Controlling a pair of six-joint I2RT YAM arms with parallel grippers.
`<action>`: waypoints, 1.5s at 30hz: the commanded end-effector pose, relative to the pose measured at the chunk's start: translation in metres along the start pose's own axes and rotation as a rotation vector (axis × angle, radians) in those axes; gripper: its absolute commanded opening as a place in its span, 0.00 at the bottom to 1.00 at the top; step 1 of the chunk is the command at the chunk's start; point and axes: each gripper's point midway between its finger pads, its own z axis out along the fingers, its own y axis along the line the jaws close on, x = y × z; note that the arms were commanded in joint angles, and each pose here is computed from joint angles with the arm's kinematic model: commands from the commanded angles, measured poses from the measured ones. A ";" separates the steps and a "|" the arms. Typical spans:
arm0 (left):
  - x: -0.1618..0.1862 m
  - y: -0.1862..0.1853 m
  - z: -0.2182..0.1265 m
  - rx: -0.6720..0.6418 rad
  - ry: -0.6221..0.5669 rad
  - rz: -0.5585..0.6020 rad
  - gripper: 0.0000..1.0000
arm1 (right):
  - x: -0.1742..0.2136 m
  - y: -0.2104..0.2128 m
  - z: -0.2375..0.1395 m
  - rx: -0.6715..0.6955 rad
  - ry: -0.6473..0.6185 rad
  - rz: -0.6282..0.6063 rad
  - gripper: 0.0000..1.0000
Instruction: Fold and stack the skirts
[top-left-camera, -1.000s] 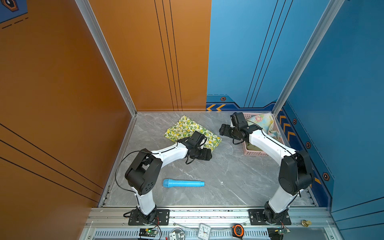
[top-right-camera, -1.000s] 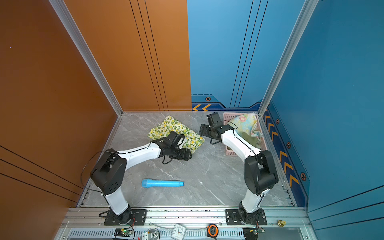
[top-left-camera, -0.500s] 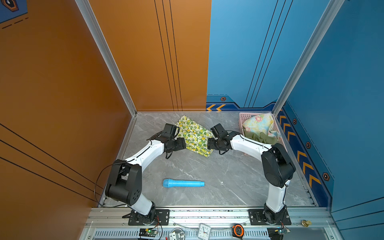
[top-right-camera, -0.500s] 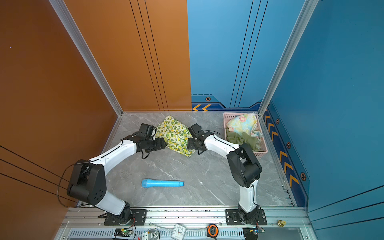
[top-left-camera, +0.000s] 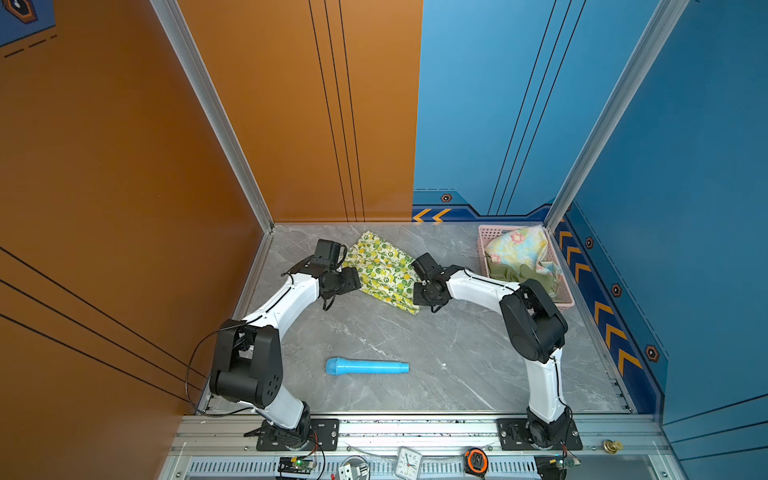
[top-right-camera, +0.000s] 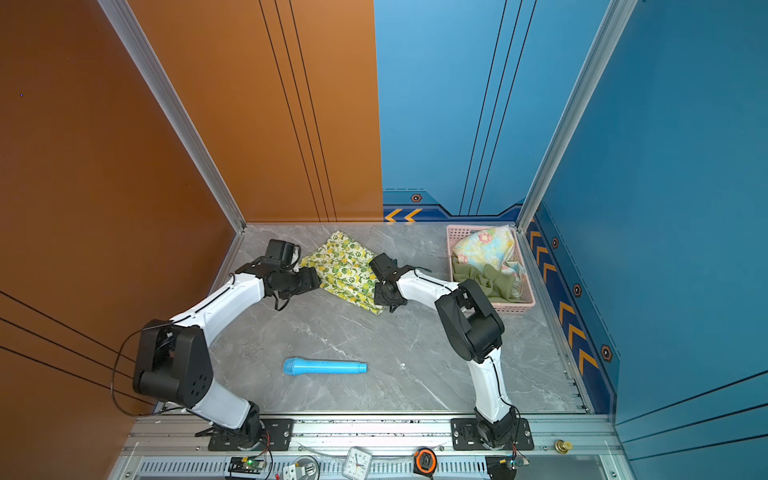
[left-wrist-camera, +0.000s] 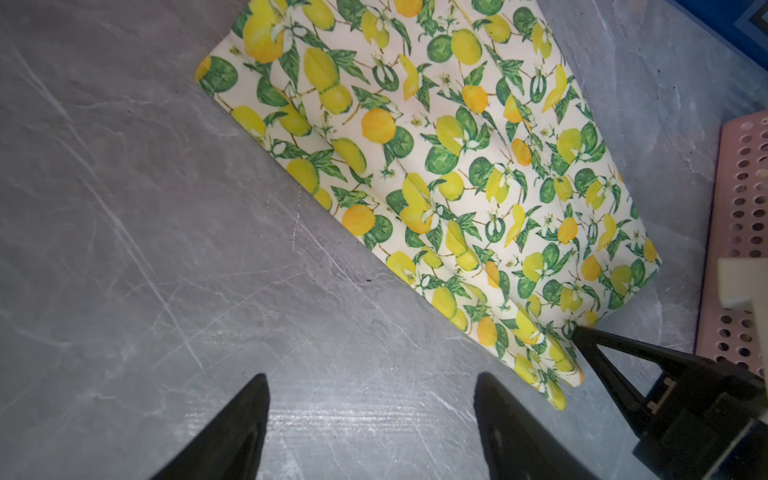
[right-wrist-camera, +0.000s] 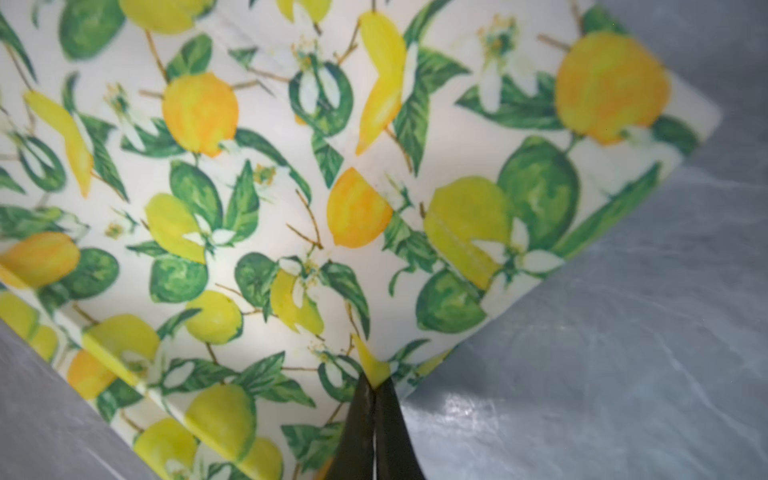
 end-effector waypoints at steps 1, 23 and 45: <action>-0.010 0.007 -0.006 -0.030 0.001 0.014 0.79 | -0.023 -0.037 -0.004 0.095 -0.030 -0.017 0.00; -0.062 0.022 0.075 -0.091 0.065 0.029 0.80 | -0.018 -0.005 -0.050 -0.011 -0.129 -0.068 0.72; -0.067 0.040 0.134 0.041 0.118 -0.060 0.37 | -0.012 -0.005 -0.068 -0.024 -0.161 -0.073 0.72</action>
